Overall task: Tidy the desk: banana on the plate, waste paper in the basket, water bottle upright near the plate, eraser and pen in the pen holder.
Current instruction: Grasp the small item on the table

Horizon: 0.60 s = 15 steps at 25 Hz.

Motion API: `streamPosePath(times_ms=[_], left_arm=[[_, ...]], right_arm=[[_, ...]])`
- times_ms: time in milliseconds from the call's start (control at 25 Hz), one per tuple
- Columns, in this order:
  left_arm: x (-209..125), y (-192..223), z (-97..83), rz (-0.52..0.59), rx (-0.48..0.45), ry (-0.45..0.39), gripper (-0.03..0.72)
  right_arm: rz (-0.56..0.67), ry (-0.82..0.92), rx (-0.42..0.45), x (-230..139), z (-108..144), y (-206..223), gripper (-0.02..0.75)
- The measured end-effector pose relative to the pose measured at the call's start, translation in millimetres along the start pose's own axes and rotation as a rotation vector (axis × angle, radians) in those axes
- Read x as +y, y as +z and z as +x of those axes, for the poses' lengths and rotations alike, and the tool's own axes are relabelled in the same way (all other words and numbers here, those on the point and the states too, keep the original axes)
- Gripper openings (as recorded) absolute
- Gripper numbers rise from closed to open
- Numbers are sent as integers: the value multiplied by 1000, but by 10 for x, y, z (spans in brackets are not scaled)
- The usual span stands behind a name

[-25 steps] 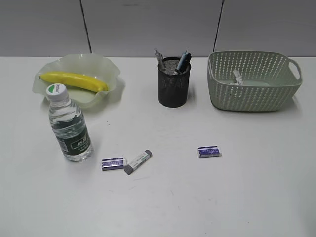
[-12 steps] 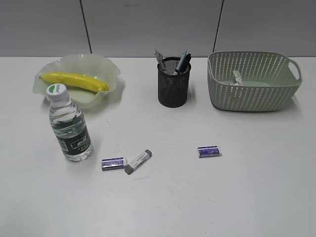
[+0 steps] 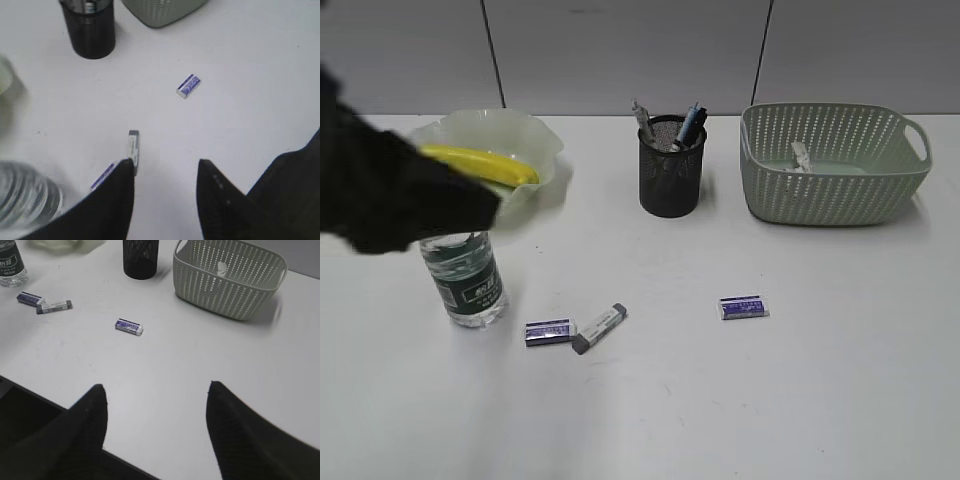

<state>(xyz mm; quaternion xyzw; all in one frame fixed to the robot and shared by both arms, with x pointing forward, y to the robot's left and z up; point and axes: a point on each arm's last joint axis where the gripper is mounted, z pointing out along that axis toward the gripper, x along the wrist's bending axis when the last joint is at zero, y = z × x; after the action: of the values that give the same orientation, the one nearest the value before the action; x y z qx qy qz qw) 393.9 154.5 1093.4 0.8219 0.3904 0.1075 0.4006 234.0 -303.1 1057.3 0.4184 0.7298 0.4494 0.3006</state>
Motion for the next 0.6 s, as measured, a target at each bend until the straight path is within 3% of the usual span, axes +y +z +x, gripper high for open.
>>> streamPosePath(times_ms=[280, 400, 600], left_arm=[[594, 1139, -242, 145, -77, 224, 314], [697, 1627, -369, 209, -114, 334, 326], [789, 2365, -483, 282, -127, 427, 409]], right_arm=[[-1, -1, 0, -1, 0, -2, 496], [-1, -1, 0, -1, 0, -2, 494], [-1, -1, 0, -1, 0, -2, 494]])
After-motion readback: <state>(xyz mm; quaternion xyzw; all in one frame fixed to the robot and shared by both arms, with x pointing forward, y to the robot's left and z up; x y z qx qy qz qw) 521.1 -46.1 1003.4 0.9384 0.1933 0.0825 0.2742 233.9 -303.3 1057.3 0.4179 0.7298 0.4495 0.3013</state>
